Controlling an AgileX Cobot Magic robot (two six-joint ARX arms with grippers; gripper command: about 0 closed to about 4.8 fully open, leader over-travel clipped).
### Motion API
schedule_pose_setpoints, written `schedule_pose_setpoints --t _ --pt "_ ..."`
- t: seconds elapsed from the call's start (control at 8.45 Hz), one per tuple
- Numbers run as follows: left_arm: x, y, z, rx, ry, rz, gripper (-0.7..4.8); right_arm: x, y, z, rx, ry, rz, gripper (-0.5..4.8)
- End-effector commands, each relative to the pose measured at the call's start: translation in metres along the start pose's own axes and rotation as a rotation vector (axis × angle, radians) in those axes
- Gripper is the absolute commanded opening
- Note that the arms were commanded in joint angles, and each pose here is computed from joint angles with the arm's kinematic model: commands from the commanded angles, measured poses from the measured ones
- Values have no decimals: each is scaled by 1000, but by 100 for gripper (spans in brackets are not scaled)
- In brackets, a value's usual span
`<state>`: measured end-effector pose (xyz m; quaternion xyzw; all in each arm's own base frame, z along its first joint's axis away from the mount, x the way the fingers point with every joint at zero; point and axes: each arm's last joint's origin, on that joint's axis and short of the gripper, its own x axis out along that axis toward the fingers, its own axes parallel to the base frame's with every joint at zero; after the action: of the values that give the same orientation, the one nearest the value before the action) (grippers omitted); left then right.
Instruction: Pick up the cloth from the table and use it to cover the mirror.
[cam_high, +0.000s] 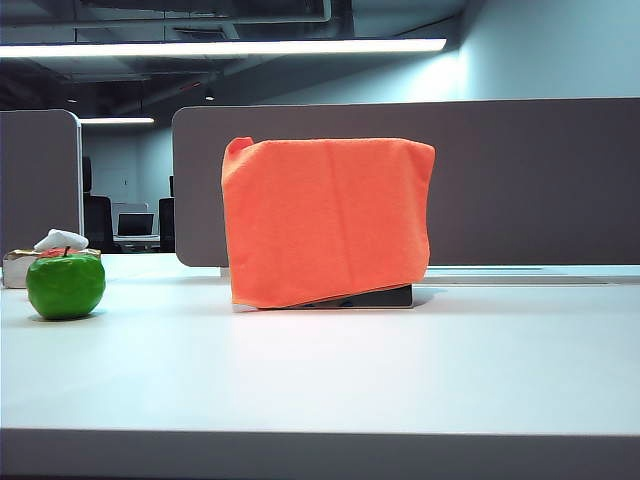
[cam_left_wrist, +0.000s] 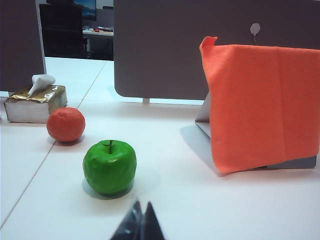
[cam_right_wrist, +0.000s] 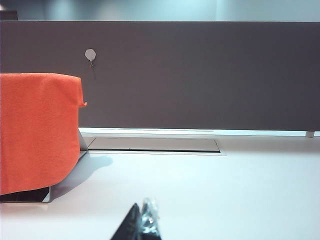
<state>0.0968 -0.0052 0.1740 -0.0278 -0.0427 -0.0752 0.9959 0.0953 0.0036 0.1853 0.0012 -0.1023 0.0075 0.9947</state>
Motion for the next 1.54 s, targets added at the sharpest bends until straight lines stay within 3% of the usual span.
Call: schedule_pose_setpoints --t 0.12,1.54 --pt "0 0 2 37 -17 3 -5 0 0 0 -2 -10 -3 -1" --pt "0 0 2 36 -15 -1 -5 0 0 0 -2 -10 -4 -1"
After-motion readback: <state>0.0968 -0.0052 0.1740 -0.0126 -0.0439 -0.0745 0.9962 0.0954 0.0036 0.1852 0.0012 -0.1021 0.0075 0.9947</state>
